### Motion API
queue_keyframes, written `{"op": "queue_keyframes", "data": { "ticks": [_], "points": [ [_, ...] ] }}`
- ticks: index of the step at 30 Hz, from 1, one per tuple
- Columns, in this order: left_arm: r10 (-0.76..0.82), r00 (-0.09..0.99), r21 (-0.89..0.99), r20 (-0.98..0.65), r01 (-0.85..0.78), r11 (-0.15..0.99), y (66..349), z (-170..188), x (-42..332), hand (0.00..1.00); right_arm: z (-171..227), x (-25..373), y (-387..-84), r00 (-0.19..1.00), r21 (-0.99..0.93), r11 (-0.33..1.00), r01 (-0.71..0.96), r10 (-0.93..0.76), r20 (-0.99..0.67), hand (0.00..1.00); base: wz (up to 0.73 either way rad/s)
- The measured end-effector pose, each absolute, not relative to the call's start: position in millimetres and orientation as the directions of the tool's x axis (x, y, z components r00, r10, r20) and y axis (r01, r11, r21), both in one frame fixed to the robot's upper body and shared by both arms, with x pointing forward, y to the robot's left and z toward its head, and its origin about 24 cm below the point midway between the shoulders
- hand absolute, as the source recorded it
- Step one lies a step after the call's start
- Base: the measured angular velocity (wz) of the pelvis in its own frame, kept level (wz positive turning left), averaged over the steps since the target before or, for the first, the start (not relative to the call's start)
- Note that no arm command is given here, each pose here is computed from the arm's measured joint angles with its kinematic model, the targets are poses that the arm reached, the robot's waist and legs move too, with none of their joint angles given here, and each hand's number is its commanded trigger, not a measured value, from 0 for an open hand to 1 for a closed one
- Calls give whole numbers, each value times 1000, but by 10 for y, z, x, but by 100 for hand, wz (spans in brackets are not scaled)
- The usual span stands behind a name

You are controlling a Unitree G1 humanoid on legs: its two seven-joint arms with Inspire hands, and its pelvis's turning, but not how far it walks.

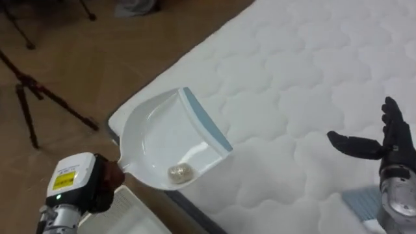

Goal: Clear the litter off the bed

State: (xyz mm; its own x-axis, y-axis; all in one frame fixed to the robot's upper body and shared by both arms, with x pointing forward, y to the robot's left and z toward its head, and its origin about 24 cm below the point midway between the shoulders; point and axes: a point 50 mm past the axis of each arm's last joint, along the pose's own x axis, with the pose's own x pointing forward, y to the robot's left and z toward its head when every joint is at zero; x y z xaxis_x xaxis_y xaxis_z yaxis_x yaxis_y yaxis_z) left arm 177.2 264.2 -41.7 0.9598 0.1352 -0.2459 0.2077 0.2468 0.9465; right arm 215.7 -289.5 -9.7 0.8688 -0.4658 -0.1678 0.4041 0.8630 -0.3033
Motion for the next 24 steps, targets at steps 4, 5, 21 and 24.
{"op": "queue_keyframes", "data": {
  "ticks": [4, 5, 21, 24],
  "points": [
    [124, 960, 941, -252, 214, 261, 2623, -398, 1793, 100, -119, 2127, -2875, 873, -301, 870, 391, -454, -178, 0, 40],
    [117, 963, 943, -243, 205, 263, 2610, -378, 1806, 100, -130, 2115, -2874, 872, -301, 870, 390, -454, -182, 0, 34],
    [101, 969, 944, -225, 192, 267, 2586, -339, 1832, 100, -191, 2106, -2784, 873, -265, 884, 384, -441, -207, 0, 37],
    [95, 966, 941, -239, 206, 270, 2582, -344, 1835, 100, -192, 2107, -2783, 875, -263, 886, 381, -438, -208, 0, 25]
  ]
}}
